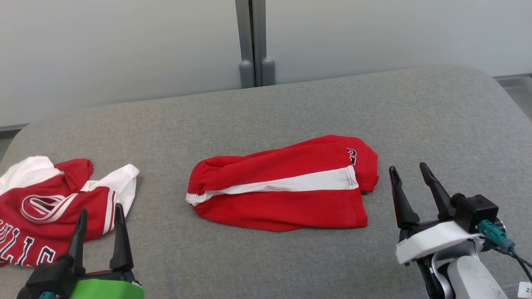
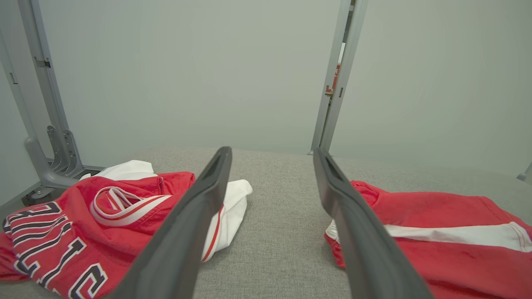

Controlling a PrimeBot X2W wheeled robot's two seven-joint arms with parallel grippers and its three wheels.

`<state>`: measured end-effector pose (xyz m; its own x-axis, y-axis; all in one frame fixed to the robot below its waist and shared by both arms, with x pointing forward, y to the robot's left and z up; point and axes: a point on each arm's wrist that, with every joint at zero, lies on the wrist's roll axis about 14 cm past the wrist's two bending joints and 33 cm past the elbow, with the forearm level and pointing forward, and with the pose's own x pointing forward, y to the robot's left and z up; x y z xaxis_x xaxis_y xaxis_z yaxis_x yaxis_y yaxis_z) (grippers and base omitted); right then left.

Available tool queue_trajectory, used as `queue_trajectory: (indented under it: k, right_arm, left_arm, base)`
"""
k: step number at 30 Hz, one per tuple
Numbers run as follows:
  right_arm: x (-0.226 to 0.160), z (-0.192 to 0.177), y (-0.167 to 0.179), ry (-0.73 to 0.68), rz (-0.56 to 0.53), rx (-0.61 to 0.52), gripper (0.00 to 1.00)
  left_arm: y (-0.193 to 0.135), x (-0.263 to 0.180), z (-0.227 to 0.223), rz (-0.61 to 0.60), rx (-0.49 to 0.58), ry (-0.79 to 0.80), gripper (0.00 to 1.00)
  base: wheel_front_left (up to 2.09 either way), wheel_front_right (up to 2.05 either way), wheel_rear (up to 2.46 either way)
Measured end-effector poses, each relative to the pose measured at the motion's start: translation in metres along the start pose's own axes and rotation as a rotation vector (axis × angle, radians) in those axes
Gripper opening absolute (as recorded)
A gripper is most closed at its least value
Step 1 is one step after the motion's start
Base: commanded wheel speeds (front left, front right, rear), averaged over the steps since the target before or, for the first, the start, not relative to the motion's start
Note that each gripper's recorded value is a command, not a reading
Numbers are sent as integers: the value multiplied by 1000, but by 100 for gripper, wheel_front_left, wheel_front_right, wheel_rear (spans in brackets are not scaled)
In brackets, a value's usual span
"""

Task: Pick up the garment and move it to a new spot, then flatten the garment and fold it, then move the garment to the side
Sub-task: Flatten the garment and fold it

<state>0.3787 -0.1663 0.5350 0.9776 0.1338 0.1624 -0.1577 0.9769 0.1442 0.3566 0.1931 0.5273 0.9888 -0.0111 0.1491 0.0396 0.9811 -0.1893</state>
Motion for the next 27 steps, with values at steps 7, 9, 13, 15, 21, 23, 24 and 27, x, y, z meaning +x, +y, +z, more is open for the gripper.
queue_trajectory:
  k: [7, 9, 13, 15, 21, 23, 24, 27]
  right_arm:
    - [0, -1, 0, 4, -1, -3, 100]
    - [2, -5, 1, 15, 6, -1, 100]
    - [9, -31, 4, 122, 23, 25, 100]
    - [15, -48, 7, 220, 40, 29, 100]
    - [40, -88, 15, 481, 90, 40, 100]
    - [43, -101, 17, 560, 97, 49, 100]
    - [42, -109, 18, 609, 104, 47, 100]
    - [44, -122, 22, 690, 120, 52, 100]
  left_arm:
    - [-5, 1, -11, -22, -2, 30, 100]
    - [-10, 7, -8, -41, -23, 17, 100]
    - [-26, 21, -33, -118, -56, 175, 100]
    - [-27, 31, -43, -151, -36, 279, 100]
    - [-47, 50, -72, -317, -7, 623, 100]
    - [-47, 51, -82, -343, -4, 724, 100]
    - [-49, 50, -85, -364, 6, 769, 100]
    - [-48, 49, -95, -391, 16, 878, 100]
  base:
    - [0, 0, 0]
    - [0, 0, 0]
    - [0, 0, 0]
    - [0, 0, 0]
    - [0, 0, 0]
    - [0, 0, 0]
    - [0, 0, 0]
    - [0, 0, 0]
